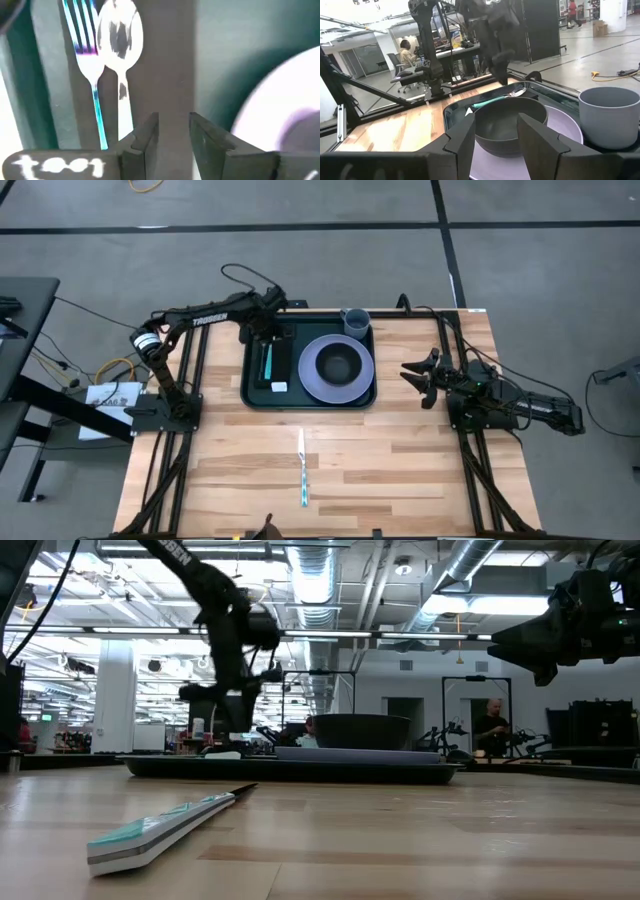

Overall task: Set up tray
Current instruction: Put the blue knife to the right of the green spoon on the black napkin

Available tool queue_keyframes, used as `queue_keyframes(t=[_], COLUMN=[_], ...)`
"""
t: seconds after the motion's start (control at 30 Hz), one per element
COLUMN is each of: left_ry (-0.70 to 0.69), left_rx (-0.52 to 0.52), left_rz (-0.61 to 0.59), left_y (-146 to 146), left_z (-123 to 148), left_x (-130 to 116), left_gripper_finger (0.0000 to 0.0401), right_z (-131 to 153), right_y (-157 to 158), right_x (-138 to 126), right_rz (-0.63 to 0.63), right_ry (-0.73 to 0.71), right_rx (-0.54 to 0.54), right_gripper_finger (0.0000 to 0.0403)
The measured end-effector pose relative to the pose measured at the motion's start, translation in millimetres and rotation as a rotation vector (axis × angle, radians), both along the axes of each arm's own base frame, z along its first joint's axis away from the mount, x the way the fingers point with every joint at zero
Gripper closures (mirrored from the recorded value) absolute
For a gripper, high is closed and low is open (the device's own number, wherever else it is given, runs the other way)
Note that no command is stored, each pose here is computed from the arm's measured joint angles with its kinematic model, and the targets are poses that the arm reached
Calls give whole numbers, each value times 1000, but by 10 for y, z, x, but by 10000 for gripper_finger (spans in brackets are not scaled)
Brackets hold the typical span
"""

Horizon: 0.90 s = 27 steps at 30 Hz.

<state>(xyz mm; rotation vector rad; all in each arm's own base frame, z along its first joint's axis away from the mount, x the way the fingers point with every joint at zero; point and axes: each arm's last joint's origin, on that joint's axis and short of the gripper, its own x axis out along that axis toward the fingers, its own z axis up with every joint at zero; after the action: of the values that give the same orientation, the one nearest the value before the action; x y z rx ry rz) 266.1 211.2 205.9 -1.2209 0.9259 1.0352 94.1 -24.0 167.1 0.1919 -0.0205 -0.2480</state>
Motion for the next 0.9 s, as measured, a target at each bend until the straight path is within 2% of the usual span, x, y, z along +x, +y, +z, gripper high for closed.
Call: queue_keyframes(t=[0.1,0.2,0.3,0.43,0.57,0.7,0.9], left_ry=[10,18,42,63,33,-44,-122], left_rx=[37,69,73,40,7,-19,-95], left_rz=[-49,-128,-212,-259,-235,-124,40], left_y=[-32,-208,-551,-1194,-1948,-2644,-3343], left_z=[294,620,883,1061,1070,960,714], left_x=[115,278,441,626,758,787,658], left_gripper_finger=[308,308,308,307,307,307,308], right_z=[0,0,1,0,0,0,0], right_y=[0,0,0,0,0,0,0], right_x=[0,0,0,0,0,0,0], right_rz=[0,0,0,0,0,0,0], right_ry=[0,0,0,0,1,0,0], right_rx=[0,0,0,0,0,0,0], right_gripper_finger=[264,264,266,266,266,264,266])
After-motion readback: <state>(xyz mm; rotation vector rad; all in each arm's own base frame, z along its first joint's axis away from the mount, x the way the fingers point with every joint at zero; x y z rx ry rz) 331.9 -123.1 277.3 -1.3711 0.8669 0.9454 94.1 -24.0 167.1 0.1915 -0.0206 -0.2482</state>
